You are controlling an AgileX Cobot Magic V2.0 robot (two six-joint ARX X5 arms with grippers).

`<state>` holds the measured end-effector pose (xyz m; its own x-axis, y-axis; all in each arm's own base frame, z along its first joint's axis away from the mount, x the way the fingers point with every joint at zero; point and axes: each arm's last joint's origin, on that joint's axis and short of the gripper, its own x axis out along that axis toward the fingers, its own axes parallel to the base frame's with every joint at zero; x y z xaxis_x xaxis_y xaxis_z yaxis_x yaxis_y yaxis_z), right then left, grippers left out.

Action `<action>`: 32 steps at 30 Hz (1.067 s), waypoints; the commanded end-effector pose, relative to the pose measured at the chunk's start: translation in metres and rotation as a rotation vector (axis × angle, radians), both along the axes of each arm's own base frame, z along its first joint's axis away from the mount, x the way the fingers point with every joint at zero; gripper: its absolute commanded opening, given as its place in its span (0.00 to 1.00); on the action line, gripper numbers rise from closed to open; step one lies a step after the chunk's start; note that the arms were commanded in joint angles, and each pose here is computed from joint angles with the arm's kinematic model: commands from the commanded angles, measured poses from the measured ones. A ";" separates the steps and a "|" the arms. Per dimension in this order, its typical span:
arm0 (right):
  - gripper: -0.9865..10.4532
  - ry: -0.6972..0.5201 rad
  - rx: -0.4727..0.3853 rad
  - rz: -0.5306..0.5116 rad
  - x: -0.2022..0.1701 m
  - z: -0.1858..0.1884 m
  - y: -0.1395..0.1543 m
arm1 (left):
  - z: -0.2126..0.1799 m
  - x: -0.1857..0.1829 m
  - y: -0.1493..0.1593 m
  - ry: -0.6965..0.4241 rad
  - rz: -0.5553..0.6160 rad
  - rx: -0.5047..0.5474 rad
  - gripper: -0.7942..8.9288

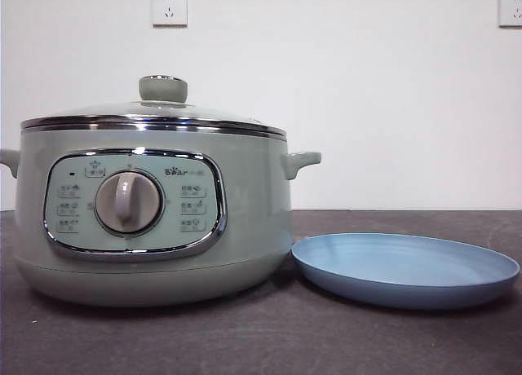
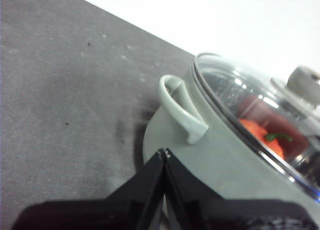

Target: Take the pumpkin out from the steamer,put the pumpkin in the blue plate,close the lid

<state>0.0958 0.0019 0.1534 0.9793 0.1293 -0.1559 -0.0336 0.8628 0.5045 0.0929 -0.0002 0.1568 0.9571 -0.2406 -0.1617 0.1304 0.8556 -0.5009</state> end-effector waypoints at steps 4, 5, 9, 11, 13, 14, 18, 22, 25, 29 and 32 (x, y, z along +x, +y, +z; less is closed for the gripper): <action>0.08 0.011 0.051 0.054 0.000 -0.001 0.002 | 0.000 0.000 -0.001 0.005 -0.032 -0.038 0.08; 0.08 0.007 0.053 0.073 0.000 0.000 0.002 | 0.002 -0.001 -0.001 0.002 -0.042 -0.039 0.08; 0.08 0.001 0.056 0.097 -0.002 0.014 0.003 | 0.015 -0.005 -0.002 0.005 -0.041 -0.039 0.08; 0.08 -0.001 0.056 0.097 -0.003 0.023 0.003 | 0.023 -0.007 -0.002 -0.005 -0.040 -0.038 0.08; 0.08 -0.006 0.055 0.098 -0.004 0.035 0.003 | 0.032 -0.009 -0.002 -0.026 -0.040 -0.034 0.08; 0.08 -0.010 0.053 0.098 -0.004 0.040 0.003 | 0.035 -0.010 -0.002 -0.037 -0.040 -0.032 0.08; 0.08 -0.028 0.028 0.102 -0.002 0.064 0.003 | 0.049 -0.014 -0.002 -0.076 -0.040 -0.027 0.08; 0.08 -0.042 -0.022 0.110 0.002 0.089 0.003 | 0.061 -0.012 -0.002 -0.069 -0.044 -0.027 0.08; 0.08 -0.056 -0.071 0.141 0.008 0.108 0.003 | 0.072 -0.008 -0.002 -0.051 -0.047 -0.016 0.07; 0.08 -0.073 -0.125 0.205 0.016 0.130 0.005 | 0.088 -0.001 -0.001 -0.036 -0.058 0.020 0.07; 0.08 -0.070 -0.144 0.270 0.023 0.145 0.006 | 0.104 0.006 -0.002 -0.034 -0.103 0.060 0.07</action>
<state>0.1172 0.0078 0.2946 0.9252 0.3576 -0.1266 -0.2819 0.8714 0.4015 0.0969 -0.0021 0.2569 0.9357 -0.3199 -0.1491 0.2122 0.8475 -0.4866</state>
